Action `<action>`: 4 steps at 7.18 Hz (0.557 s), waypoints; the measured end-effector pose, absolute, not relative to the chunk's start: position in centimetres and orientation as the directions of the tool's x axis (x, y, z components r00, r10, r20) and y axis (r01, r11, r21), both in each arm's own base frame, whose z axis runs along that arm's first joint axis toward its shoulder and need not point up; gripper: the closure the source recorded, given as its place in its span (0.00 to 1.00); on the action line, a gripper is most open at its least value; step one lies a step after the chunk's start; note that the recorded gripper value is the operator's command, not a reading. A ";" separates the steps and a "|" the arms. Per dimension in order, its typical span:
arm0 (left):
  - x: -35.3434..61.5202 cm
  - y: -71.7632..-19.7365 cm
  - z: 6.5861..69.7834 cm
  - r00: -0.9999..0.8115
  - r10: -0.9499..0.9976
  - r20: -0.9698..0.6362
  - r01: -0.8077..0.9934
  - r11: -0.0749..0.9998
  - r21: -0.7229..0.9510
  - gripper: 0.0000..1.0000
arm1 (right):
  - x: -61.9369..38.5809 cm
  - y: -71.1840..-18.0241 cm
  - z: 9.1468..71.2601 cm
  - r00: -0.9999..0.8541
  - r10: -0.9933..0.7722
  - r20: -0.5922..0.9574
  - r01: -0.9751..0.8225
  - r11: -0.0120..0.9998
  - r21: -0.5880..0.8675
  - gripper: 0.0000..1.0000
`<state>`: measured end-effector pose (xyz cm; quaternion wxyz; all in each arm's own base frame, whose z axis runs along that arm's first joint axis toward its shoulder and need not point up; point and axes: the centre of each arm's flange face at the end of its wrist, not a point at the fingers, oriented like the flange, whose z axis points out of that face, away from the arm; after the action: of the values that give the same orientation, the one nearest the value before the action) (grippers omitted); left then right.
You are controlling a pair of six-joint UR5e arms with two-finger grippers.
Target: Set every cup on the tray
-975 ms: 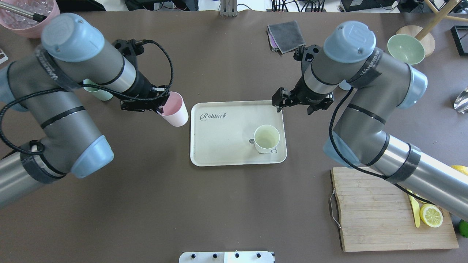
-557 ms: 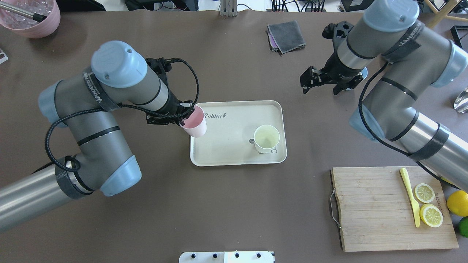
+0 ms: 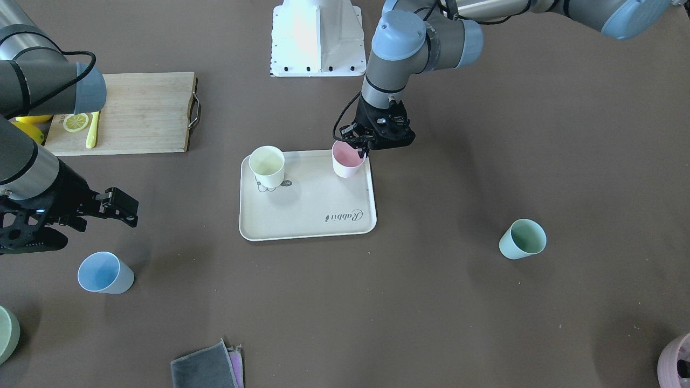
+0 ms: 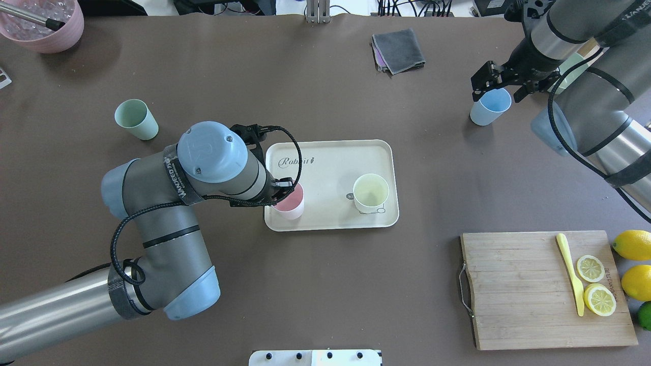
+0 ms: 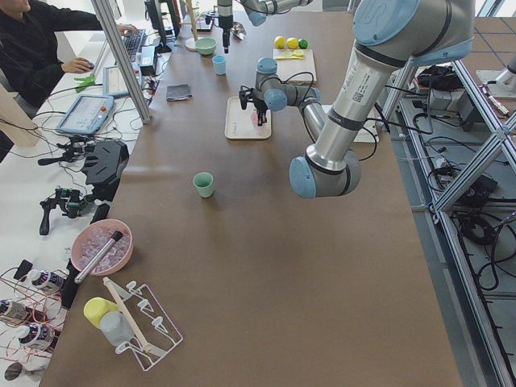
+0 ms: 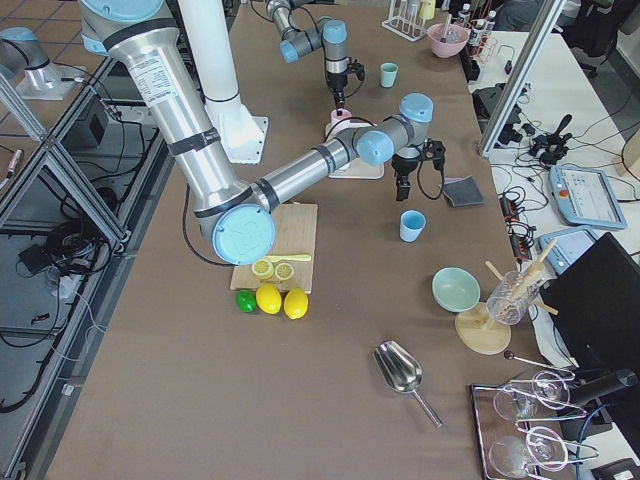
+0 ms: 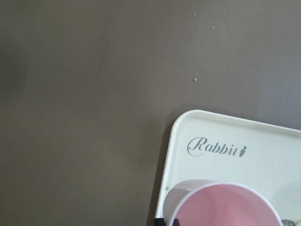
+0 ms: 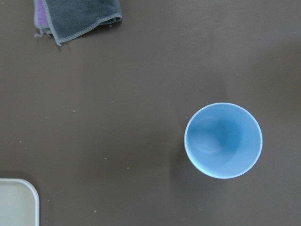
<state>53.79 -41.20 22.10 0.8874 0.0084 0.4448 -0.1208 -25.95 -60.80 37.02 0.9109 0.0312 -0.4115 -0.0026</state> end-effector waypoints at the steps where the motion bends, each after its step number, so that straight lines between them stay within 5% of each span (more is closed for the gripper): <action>1: 54.3 -41.3 22.5 0.575 -0.206 -0.792 0.229 0.970 -0.086 0.03 | -24.7 -61.7 38.5 0.673 -0.045 0.738 -0.010 0.997 0.070 0.00; 4: 52.4 -42.1 21.0 0.550 -0.177 -0.816 0.242 0.969 -0.046 0.03 | -23.6 -63.4 42.4 0.704 -0.050 0.709 0.009 0.998 0.061 0.00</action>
<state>52.35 -42.12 21.00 0.8796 0.0358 0.4591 -0.1191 -23.60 -63.44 42.36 0.9226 0.0264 -0.3845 -0.0160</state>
